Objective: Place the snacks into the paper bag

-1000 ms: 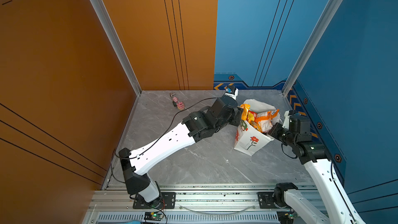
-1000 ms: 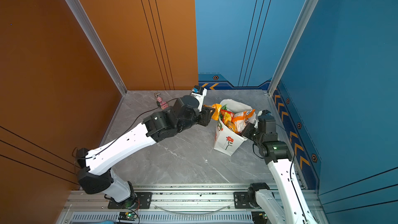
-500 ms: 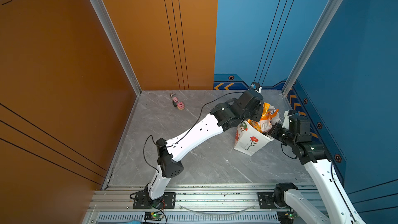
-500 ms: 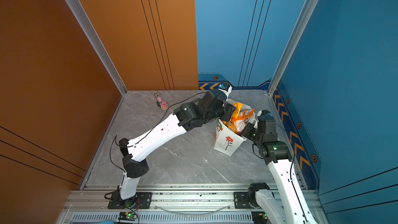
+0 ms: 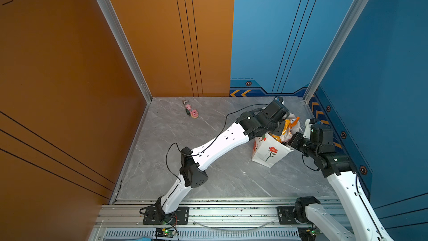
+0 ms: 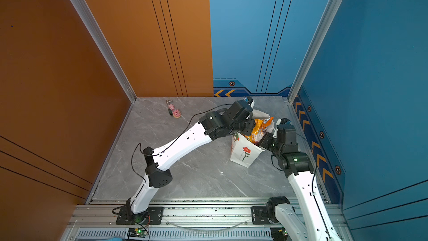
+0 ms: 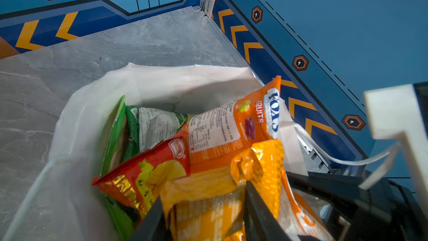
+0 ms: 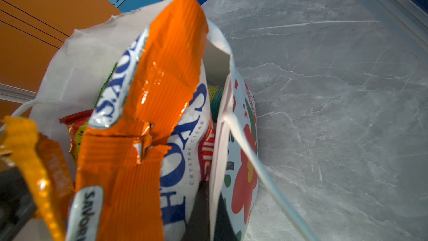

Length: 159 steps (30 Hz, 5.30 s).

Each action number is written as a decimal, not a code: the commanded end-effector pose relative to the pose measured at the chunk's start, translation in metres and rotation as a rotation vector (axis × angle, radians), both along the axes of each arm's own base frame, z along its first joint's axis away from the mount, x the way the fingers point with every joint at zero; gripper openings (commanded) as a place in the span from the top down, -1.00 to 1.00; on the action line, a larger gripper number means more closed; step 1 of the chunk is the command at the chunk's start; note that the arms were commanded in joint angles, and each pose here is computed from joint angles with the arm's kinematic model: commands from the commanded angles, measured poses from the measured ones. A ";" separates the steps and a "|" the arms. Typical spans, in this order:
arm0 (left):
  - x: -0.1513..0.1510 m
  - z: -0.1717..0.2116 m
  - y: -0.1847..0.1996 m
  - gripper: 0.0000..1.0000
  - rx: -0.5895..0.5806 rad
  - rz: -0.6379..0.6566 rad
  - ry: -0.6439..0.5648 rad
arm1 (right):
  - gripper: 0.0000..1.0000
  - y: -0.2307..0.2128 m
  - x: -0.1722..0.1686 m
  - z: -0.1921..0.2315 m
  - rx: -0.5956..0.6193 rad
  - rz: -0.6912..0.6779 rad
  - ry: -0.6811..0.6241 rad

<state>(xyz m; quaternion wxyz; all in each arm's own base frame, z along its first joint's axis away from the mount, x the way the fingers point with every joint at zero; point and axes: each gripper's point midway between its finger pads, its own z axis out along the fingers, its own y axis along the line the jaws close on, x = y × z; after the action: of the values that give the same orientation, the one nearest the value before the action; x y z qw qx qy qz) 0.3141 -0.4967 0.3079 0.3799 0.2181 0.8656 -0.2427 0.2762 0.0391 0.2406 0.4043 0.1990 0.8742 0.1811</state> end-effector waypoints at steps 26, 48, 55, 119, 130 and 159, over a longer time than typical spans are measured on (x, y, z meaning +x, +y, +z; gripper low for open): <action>0.040 0.014 0.099 -0.52 0.126 0.316 -0.047 | 1.00 0.007 0.008 0.020 0.000 0.017 -0.085; 0.065 -0.032 0.085 0.82 0.068 0.285 0.144 | 1.00 0.029 0.034 0.033 -0.024 0.065 -0.101; 0.079 0.026 0.123 1.00 0.009 0.394 0.022 | 1.00 0.054 0.063 0.067 -0.026 0.115 -0.145; 0.043 0.053 0.323 -0.96 -0.075 0.585 -0.054 | -0.76 0.049 0.063 0.108 -0.197 0.117 -0.289; -0.011 0.003 0.455 -0.95 0.207 0.872 -0.395 | -1.00 -0.060 0.038 0.038 -0.443 -0.265 -0.198; 0.063 -0.210 0.501 -0.95 0.172 0.704 -0.507 | -1.00 -0.052 0.101 -0.137 -0.640 -0.059 -0.359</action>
<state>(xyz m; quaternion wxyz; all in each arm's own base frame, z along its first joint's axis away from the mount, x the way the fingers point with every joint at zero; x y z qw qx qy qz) 0.3629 0.0198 0.0692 0.5658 -0.0308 0.8204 0.0763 0.3694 -0.0094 0.0959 0.5590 0.0416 0.8181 -0.1282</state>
